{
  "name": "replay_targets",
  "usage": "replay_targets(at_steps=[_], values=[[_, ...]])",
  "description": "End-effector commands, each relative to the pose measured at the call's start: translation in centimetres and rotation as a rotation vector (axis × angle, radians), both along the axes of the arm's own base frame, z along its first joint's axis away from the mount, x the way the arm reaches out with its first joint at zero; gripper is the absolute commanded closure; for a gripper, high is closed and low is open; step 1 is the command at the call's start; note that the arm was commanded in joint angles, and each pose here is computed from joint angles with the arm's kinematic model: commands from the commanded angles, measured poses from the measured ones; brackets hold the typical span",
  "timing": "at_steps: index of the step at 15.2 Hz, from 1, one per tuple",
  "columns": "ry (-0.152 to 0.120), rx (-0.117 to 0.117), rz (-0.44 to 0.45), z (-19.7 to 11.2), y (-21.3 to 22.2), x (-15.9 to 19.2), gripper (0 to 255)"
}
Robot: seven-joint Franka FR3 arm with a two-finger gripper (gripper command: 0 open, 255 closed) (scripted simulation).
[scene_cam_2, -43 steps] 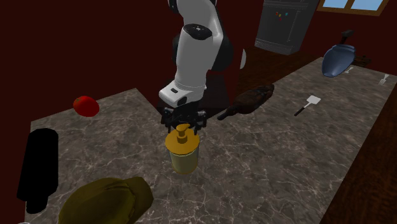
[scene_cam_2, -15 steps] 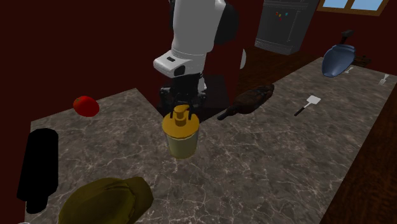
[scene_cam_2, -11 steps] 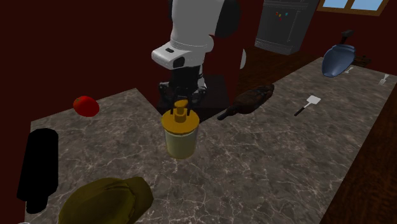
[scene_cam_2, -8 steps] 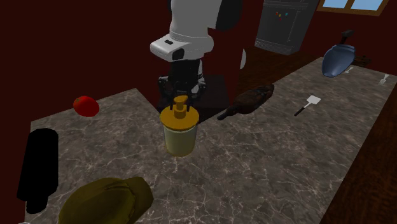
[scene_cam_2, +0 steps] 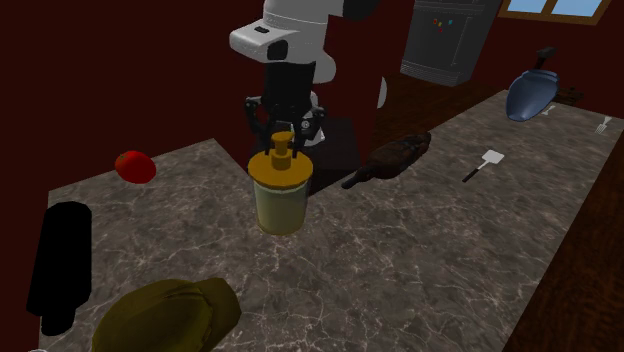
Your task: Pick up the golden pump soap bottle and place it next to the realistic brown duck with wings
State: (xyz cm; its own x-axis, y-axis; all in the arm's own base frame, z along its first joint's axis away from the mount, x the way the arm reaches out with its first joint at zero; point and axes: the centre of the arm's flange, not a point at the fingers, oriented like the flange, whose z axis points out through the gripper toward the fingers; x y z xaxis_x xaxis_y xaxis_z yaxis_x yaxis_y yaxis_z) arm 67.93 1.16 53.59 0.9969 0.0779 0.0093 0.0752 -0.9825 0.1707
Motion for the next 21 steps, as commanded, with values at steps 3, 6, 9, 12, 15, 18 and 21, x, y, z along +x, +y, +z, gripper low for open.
replay_targets(at_steps=[3, 6, 9, 12, 15, 18, 21], values=[[0.000, 0.000, 0.000, 1.7, -0.1, 0.0, 255], [0.000, 0.000, 0.000, 1.7, 3.1, -2.4, 255], [0.000, 0.000, 0.000, 1.7, 6.3, -4.8, 255], [0.000, 0.000, 0.000, 1.7, 9.5, -7.1, 255], [0.000, 0.000, 0.000, 1.7, 12.6, -9.5, 255], [0.000, 0.000, 0.000, 1.8, 15.8, -11.9, 255], [0.000, 0.000, 0.000, 1.8, 19.0, -14.3, 255]])
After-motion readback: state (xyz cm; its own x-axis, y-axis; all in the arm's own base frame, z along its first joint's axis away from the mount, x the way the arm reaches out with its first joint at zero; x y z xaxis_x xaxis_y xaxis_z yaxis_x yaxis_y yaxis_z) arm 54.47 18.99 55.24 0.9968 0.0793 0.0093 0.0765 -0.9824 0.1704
